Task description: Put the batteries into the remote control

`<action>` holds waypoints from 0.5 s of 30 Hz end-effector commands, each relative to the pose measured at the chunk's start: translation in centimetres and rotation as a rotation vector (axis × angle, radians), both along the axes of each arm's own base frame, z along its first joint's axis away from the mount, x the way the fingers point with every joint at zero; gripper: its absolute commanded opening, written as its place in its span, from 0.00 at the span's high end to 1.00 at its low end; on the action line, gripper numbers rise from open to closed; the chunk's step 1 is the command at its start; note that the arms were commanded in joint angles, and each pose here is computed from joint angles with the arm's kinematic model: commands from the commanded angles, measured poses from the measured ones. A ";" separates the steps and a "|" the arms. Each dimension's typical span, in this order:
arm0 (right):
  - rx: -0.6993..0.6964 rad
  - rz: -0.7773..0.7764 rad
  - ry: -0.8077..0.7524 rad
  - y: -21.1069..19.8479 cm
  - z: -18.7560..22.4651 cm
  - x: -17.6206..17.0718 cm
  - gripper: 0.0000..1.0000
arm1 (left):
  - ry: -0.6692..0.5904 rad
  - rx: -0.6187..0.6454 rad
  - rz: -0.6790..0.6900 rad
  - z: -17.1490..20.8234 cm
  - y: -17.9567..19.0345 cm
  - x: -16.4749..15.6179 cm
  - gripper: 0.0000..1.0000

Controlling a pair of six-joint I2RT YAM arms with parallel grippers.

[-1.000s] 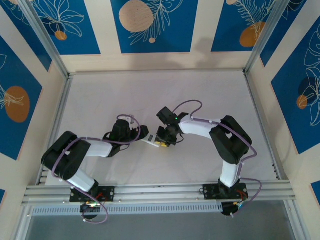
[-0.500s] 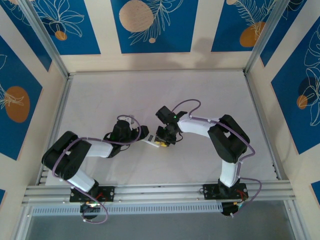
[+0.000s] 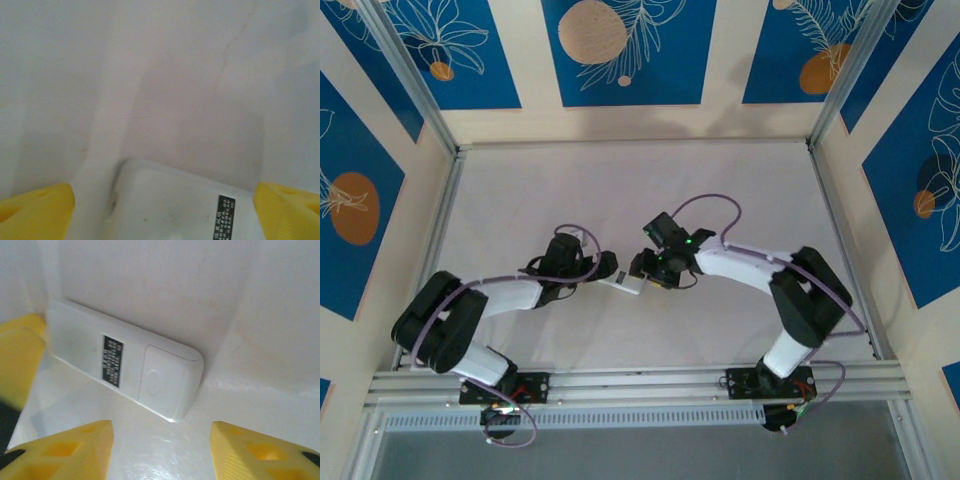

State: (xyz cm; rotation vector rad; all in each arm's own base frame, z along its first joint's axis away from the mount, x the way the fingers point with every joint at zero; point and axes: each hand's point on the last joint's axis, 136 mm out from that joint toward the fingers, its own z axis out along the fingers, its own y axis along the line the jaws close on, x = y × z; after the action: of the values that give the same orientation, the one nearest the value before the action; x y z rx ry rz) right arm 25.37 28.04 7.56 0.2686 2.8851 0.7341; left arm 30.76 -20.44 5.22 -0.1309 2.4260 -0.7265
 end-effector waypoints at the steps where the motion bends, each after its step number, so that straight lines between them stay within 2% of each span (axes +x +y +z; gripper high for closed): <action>1: -0.111 -0.022 -0.162 -3.8 2.7 1.2 0.33 | 0.003 0.156 0.063 1.4 3.2 0.4 0.00; 6: -0.305 -0.099 -0.452 -10.8 8.2 2.4 0.00 | -0.086 0.365 0.257 6.3 9.1 1.3 0.00; 10: -0.385 -0.117 -0.704 -15.1 11.5 4.0 0.01 | -0.184 0.534 0.438 10.0 14.3 1.7 0.00; 13: -0.475 -0.121 -0.902 -18.1 12.5 5.5 0.01 | -0.294 0.642 0.467 11.9 16.0 2.5 0.00; 15: -0.503 -0.144 -0.980 -20.0 12.1 6.4 0.01 | -0.332 0.733 0.482 12.8 17.0 2.9 0.00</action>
State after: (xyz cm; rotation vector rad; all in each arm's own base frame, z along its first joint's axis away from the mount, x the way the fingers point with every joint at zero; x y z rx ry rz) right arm 29.87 10.62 18.77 0.1215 2.1340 0.2184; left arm 33.79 -6.90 17.13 -0.3092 2.1224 0.0462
